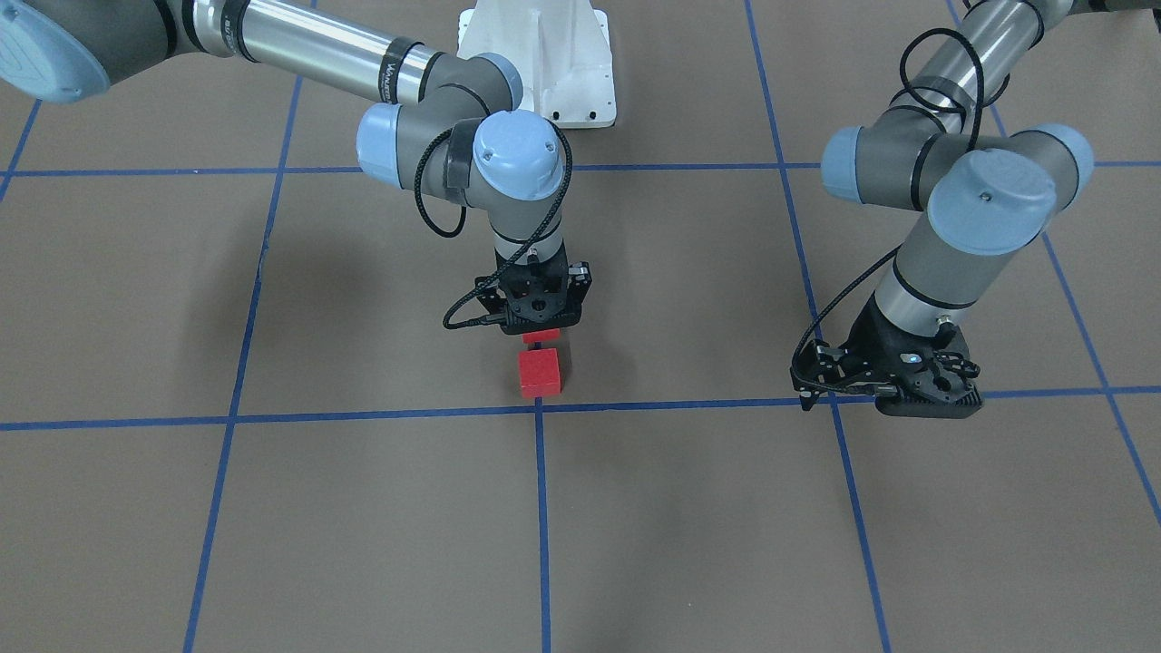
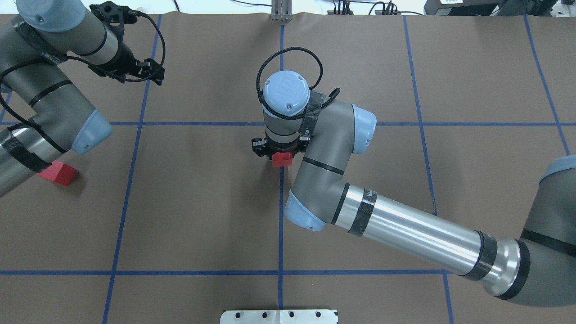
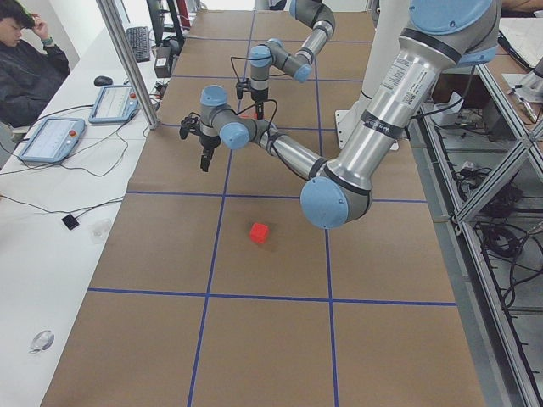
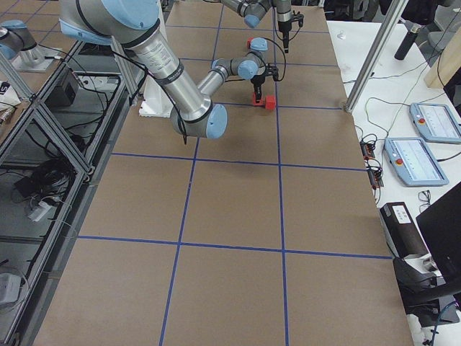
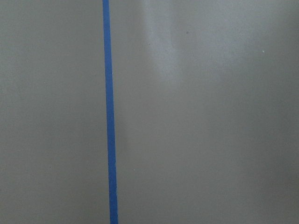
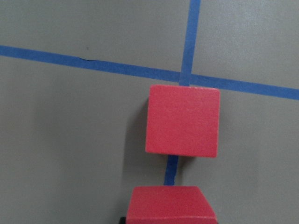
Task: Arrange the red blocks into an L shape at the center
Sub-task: 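Lower the held cube against the center cube's side nearer the robot, then open the right gripper and raise it while the left gripper approaches the last cube, then lower the left gripper onto the last red cube and grasp it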
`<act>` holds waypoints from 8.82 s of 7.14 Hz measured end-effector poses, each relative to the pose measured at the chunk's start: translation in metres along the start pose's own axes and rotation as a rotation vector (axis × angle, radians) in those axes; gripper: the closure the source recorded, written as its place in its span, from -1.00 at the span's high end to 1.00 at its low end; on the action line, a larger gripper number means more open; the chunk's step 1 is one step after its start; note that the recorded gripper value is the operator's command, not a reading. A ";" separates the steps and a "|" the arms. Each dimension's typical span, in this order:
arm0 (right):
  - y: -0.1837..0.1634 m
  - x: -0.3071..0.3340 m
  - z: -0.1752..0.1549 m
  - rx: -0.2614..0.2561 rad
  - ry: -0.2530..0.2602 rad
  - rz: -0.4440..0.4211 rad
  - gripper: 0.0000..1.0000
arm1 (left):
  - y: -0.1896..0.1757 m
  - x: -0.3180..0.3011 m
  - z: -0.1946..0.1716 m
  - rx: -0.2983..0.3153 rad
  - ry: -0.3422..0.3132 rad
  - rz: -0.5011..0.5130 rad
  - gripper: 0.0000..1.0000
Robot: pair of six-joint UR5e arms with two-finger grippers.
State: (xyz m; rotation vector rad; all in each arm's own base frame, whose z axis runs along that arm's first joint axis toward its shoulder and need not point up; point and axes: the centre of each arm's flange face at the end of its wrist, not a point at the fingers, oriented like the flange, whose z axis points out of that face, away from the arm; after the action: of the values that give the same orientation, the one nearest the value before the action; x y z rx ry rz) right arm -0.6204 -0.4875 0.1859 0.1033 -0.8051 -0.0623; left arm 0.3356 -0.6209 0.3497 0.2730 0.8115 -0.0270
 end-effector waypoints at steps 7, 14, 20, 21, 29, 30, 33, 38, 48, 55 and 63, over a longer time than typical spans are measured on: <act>-0.001 0.005 0.009 0.000 0.015 0.049 -1.00 | 0.001 0.006 0.003 -0.003 0.003 0.000 1.00; -0.004 0.005 0.016 0.018 0.011 0.037 -1.00 | 0.001 0.005 0.003 -0.004 0.001 -0.002 1.00; -0.006 0.006 0.018 0.023 0.004 0.035 -0.89 | 0.002 0.004 0.004 -0.006 -0.001 -0.007 1.00; -0.006 0.006 0.018 0.026 0.003 0.034 -0.81 | 0.002 0.004 0.004 -0.006 -0.001 -0.007 1.00; -0.009 0.008 0.019 0.055 0.015 0.035 0.50 | 0.003 0.002 0.006 -0.009 -0.003 -0.009 1.00; -0.010 0.008 0.019 0.058 0.017 0.036 0.55 | 0.003 0.002 0.006 -0.008 -0.003 -0.009 1.00; -0.017 0.006 0.009 0.071 0.006 0.044 0.97 | 0.002 0.002 0.004 -0.006 -0.002 -0.008 1.00; -0.063 0.068 -0.106 0.079 -0.083 0.132 0.98 | 0.057 -0.045 -0.020 -0.053 0.043 -0.004 1.00; -0.059 0.247 -0.094 0.038 -0.040 0.154 0.98 | 0.209 -0.219 -0.001 -0.064 0.026 0.135 1.00; -0.059 0.243 -0.095 0.044 -0.045 0.147 0.98 | 0.213 -0.218 0.032 -0.114 0.015 0.135 1.00; -0.059 0.240 -0.096 0.048 -0.048 0.146 0.98 | 0.230 -0.219 0.052 -0.169 0.006 0.133 -0.51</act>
State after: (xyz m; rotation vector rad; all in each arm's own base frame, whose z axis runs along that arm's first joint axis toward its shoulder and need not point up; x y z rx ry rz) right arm -0.3864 -0.5622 0.2849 0.0880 -0.8606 0.0926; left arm 0.2508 -0.4296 0.5944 0.1667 0.7952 0.1672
